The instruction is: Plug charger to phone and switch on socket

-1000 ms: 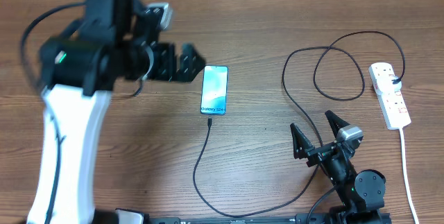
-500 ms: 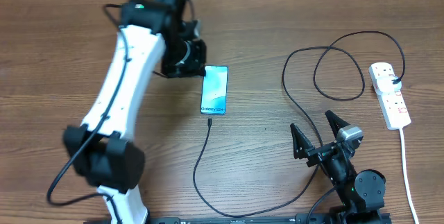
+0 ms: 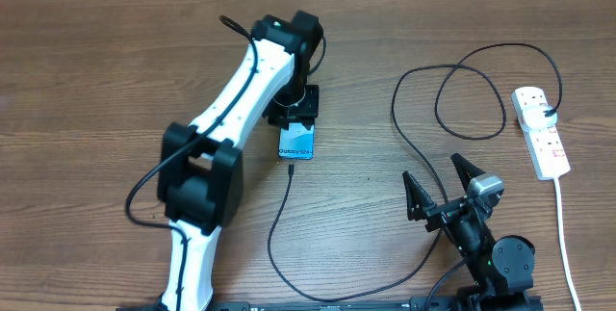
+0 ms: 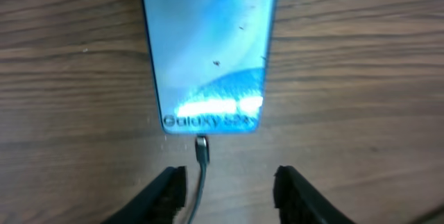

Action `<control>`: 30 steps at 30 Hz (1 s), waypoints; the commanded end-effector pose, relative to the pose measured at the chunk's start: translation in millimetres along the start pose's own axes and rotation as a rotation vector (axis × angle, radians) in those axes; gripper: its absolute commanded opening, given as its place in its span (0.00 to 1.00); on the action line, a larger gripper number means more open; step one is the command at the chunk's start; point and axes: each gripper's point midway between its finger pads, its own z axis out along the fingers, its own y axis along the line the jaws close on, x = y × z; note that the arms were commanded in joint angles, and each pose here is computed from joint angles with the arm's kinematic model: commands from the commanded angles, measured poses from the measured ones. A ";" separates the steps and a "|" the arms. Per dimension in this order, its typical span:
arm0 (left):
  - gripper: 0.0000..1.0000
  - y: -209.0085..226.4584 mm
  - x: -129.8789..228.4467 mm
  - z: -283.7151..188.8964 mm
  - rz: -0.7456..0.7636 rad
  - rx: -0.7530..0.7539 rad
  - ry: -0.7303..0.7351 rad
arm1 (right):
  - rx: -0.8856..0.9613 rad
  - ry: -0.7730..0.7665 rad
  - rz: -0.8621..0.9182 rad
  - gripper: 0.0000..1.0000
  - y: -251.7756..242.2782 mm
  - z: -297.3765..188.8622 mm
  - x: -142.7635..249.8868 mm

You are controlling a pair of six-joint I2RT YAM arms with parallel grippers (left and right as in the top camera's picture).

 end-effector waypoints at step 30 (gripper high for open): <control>0.90 14.2 -44.7 65.0 -0.027 -0.105 -0.116 | -0.004 -0.005 0.001 1.00 0.6 0.1 1.5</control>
